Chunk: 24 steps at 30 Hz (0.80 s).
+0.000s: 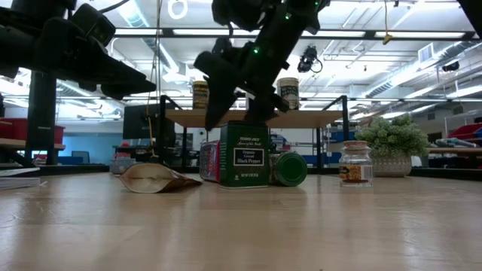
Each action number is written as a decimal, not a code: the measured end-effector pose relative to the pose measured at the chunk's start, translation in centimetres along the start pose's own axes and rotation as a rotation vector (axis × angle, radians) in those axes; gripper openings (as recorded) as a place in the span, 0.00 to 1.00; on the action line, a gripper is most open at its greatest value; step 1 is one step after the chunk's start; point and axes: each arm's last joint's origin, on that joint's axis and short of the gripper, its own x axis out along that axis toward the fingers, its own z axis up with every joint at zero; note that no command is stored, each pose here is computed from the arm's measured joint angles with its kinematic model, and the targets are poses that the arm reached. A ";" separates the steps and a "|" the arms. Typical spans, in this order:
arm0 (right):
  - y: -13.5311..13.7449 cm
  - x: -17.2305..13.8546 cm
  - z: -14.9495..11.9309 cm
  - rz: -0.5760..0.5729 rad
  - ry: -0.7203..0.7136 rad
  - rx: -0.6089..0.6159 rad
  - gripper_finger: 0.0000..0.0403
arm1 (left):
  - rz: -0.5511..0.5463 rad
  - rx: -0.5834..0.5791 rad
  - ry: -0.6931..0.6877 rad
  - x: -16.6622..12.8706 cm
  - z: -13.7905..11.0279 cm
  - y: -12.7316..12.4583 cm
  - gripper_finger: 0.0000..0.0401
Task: Shelf spices
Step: Put the red can seasoning on the shelf
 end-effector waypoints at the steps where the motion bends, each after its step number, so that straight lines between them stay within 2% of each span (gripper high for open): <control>1: -0.1 0.0 -0.1 -0.005 0.006 0.015 0.89 | 0.000 0.000 0.000 0.0 0.0 0.0 0.63; 6: 0.0 0.5 -0.4 -0.006 0.015 0.062 0.88 | 0.000 -0.001 -0.004 0.0 0.0 0.0 0.63; 17: -0.1 3.7 -2.3 -0.042 0.112 0.050 0.85 | 0.000 -0.005 -0.007 0.0 0.1 0.0 0.63; 20: -0.1 3.7 -2.3 -0.030 0.118 0.039 0.77 | 0.001 -0.004 -0.002 0.0 0.0 0.0 0.63; 24: 0.0 2.9 -2.0 -0.002 0.123 0.007 0.58 | 0.000 -0.006 -0.002 0.0 0.0 0.0 0.63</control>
